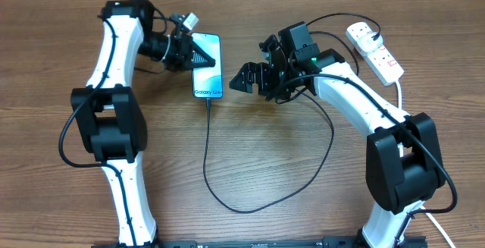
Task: Plug charger to phone and switch on socket
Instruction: 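Lower the phone flat onto the table with the left gripper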
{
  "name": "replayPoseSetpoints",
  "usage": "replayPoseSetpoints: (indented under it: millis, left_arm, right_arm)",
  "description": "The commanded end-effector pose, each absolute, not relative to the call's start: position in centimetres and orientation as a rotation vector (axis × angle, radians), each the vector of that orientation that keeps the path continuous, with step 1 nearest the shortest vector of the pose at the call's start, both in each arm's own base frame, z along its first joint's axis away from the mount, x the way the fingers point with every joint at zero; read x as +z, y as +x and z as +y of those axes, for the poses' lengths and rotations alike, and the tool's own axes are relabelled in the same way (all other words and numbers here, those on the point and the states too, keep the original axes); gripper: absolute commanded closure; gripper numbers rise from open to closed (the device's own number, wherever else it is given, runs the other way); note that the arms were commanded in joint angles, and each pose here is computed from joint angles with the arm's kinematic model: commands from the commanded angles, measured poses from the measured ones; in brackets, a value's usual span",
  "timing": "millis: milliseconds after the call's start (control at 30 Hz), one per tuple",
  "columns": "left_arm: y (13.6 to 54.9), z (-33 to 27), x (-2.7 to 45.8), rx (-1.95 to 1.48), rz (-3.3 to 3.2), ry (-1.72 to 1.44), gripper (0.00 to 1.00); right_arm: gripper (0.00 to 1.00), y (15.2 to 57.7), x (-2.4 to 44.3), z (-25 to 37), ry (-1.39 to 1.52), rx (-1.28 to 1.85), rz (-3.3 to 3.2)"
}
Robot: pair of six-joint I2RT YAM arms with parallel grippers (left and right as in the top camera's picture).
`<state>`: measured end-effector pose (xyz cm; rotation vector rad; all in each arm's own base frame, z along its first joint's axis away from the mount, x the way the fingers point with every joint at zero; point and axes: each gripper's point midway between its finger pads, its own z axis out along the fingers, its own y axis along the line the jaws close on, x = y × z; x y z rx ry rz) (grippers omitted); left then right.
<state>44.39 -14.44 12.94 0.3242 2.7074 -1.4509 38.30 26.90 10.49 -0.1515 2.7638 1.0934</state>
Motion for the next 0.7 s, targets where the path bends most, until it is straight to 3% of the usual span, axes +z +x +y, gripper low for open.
replayPoseSetpoints:
  millis: [0,300,667]
  left_arm:
    - [44.0,-14.9,10.7,-1.278,2.914,0.147,0.96]
    - [43.1,-15.5,5.8,-0.994,3.105,-0.038,0.96]
    - [42.2,-15.7,2.2,-0.979,3.128,-0.074,0.96]
  right_arm:
    - [0.00,38.9,11.1,26.2,-0.153,1.004,2.749]
    - [0.00,39.3,8.7,22.5,-0.050,0.666,2.834]
    - [0.00,39.6,8.5,22.0,-0.040,0.622,2.830]
